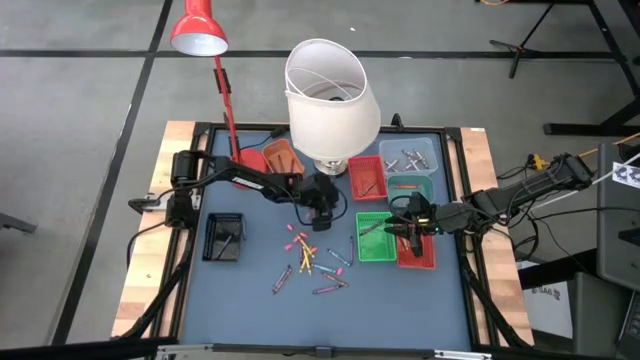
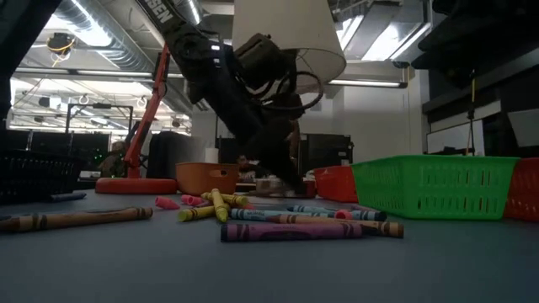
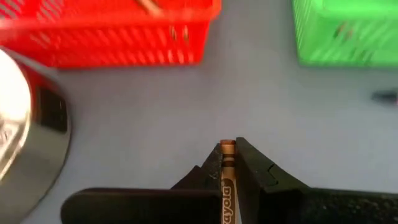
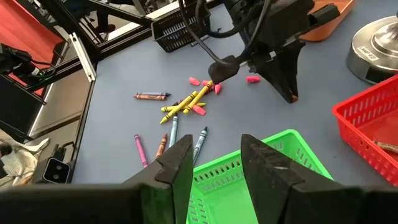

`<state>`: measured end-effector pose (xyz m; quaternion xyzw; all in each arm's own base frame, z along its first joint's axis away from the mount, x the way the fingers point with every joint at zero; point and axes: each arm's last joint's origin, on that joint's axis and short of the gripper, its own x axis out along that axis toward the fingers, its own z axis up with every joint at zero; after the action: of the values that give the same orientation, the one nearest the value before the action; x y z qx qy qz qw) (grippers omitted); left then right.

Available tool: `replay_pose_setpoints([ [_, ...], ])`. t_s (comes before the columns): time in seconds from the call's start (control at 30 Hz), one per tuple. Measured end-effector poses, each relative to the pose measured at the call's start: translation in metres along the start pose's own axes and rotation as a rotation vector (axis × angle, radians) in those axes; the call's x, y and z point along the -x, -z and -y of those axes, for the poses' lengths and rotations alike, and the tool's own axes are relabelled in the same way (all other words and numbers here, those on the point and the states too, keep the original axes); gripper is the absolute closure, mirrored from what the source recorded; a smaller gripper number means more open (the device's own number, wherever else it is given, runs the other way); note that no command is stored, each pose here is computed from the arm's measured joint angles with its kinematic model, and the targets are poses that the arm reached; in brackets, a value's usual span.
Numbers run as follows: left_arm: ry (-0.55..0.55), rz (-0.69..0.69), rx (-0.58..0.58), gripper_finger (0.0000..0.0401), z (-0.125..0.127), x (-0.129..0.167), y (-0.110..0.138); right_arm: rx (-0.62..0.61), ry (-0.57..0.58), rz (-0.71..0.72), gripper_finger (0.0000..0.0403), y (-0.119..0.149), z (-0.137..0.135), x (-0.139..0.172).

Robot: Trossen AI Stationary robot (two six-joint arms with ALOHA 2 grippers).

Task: Sort crayons
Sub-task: Put the brown crayon into the top dark orange bin

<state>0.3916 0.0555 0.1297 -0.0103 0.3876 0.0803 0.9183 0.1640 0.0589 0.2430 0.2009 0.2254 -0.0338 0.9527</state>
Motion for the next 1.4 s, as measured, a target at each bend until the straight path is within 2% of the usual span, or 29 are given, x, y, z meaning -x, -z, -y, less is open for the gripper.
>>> replay_pose_setpoints([
  [0.17,0.005,0.118,0.027,0.0397,0.0,0.001,-0.012,0.0,0.0,0.0,0.0271,0.0,0.0,0.0],
  [0.3,0.041,0.235,0.095,0.0397,0.001,0.003,-0.023,0.0,0.0,0.0,0.0271,0.0,0.0,0.0],
  [0.5,0.077,0.444,0.099,0.0397,0.002,0.01,-0.042,0.0,0.001,0.001,0.0271,0.0,0.0,0.0],
  [0.67,0.064,0.594,0.104,0.0397,-0.001,0.018,-0.055,0.0,0.002,0.001,0.0271,0.0,0.0,0.0],
  [0.8,0.014,0.671,0.124,0.0396,-0.007,0.022,-0.061,0.0,0.002,0.002,0.0272,0.0,0.0,0.0],
  [1.03,-0.062,0.735,0.156,0.0396,-0.011,0.026,-0.065,0.0,0.003,0.002,0.0271,0.0,0.0,0.0],
  [1.27,-0.058,0.74,0.156,0.0395,-0.006,0.026,-0.066,0.0,0.004,0.003,0.0271,0.0,0.0,0.0],
  [1.4,-0.026,0.738,0.141,0.0395,0.005,0.027,-0.066,0.0,0.04,0.027,0.0271,-0.001,0.001,0.0],
])
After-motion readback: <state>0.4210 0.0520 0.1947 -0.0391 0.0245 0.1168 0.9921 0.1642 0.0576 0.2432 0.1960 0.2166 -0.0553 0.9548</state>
